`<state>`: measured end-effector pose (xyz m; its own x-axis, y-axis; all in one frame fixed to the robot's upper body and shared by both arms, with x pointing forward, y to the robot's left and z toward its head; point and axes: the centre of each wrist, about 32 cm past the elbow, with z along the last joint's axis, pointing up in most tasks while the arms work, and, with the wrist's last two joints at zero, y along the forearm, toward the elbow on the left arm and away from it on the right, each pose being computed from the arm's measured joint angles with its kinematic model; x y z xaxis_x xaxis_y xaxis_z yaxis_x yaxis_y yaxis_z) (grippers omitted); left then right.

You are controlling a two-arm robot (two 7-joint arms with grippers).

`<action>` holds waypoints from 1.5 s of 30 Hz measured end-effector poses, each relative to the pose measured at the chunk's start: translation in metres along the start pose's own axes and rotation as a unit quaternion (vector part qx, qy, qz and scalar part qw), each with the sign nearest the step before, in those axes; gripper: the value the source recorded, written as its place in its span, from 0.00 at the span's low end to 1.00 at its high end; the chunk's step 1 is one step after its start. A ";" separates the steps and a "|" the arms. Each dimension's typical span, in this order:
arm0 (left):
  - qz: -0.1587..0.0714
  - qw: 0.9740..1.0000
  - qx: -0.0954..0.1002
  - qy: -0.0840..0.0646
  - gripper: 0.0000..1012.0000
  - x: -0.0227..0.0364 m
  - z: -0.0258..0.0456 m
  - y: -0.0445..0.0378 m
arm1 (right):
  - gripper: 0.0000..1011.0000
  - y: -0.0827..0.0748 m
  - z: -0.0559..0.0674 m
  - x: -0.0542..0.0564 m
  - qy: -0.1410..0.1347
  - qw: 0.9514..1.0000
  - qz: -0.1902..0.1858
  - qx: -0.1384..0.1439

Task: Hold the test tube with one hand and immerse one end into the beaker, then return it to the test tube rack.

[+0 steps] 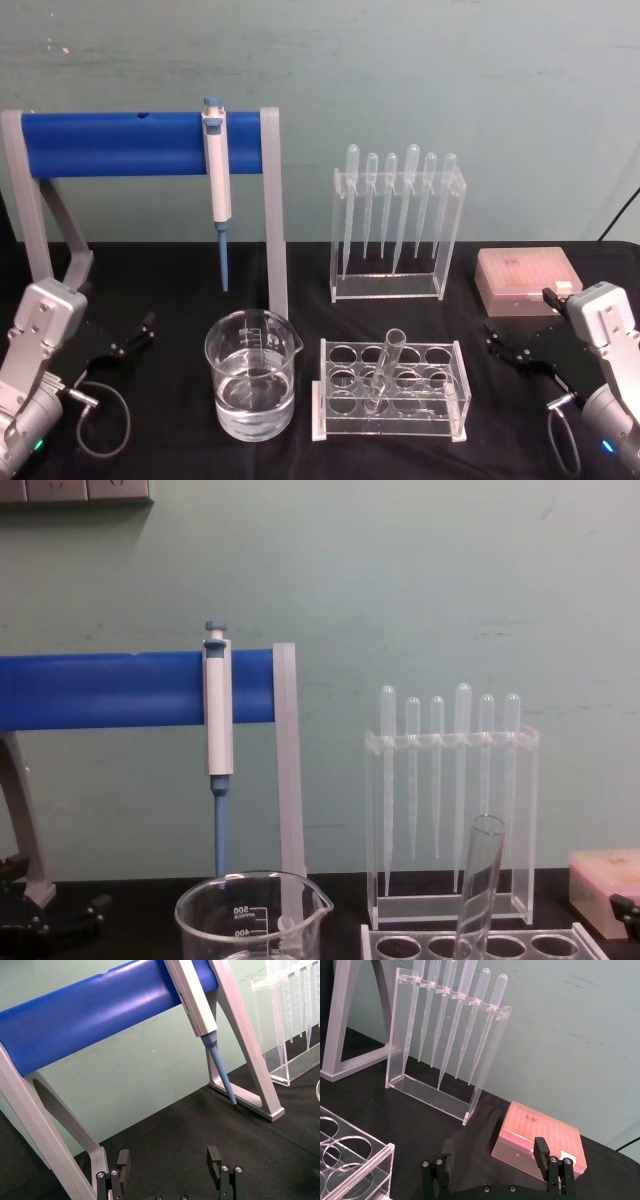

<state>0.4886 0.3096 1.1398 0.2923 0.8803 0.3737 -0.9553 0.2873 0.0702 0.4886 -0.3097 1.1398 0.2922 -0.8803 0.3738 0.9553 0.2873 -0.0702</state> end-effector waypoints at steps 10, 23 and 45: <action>0.000 1.000 0.000 0.000 0.99 0.0000 0.0000 0.0000 | 0.99 0.000 0.000 0.000 0.000 1.000 0.000 0.000; 0.000 1.000 0.000 0.000 0.99 0.0000 0.0000 0.0000 | 0.99 0.000 0.000 0.000 0.000 1.000 0.000 0.000; 0.000 1.000 0.000 0.000 0.99 0.0000 0.0000 0.0000 | 0.99 -0.005 0.011 0.010 0.007 1.000 0.004 0.031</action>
<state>0.4886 0.3096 1.1398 0.2923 0.8803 0.3737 -0.9552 0.2874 0.0703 0.4861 -0.3159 1.1543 0.3008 -0.8829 0.3606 0.9485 0.3165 -0.0163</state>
